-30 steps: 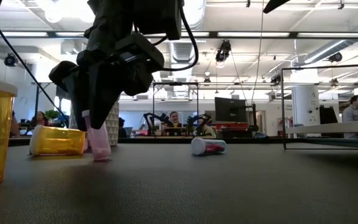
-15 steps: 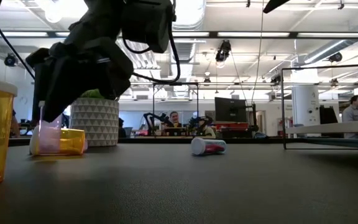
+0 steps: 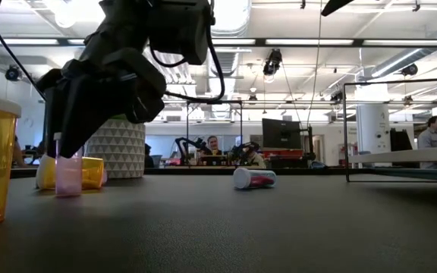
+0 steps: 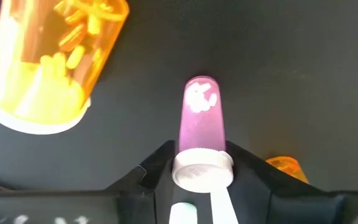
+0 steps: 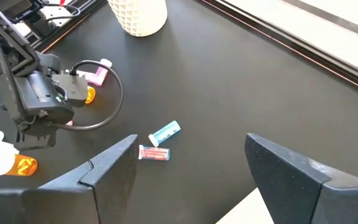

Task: Pick and place medicine bottles onto shelf by color
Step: Put the bottom right pink table bottle on the shelf

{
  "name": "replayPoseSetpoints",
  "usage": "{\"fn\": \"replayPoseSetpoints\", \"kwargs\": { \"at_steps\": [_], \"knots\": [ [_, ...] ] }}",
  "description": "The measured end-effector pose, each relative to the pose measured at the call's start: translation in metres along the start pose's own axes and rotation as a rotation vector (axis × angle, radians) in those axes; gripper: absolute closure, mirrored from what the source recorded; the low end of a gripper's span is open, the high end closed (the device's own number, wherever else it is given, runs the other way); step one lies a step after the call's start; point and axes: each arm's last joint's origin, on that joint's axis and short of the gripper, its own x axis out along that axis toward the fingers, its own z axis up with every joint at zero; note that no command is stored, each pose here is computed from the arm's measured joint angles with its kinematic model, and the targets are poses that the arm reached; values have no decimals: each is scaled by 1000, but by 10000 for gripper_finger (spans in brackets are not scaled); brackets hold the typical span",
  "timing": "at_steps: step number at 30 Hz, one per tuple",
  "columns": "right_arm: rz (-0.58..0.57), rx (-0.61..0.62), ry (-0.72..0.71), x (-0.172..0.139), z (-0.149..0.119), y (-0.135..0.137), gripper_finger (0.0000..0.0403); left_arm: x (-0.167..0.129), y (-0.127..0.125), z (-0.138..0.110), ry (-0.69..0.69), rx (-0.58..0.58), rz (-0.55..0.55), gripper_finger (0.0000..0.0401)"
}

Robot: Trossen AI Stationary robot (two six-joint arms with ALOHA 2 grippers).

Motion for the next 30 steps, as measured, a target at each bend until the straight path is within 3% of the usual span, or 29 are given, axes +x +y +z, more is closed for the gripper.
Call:
{"fn": "replayPoseSetpoints", "kwargs": {
  "at_steps": [10,17,22,30],
  "knots": [
    [0,0,0,0,0,0,122,0,0,1,-37,1,12,222],
    [0,-1,0,0,0,0,122,-5,0,-1,-44,25,-3,209],
    [16,9,19,0,0,0,122,-21,-1,-6,-112,78,-54,208],
    [37,51,51,4,-1,5,122,-63,4,-21,-334,139,-223,208]
  ]
}}
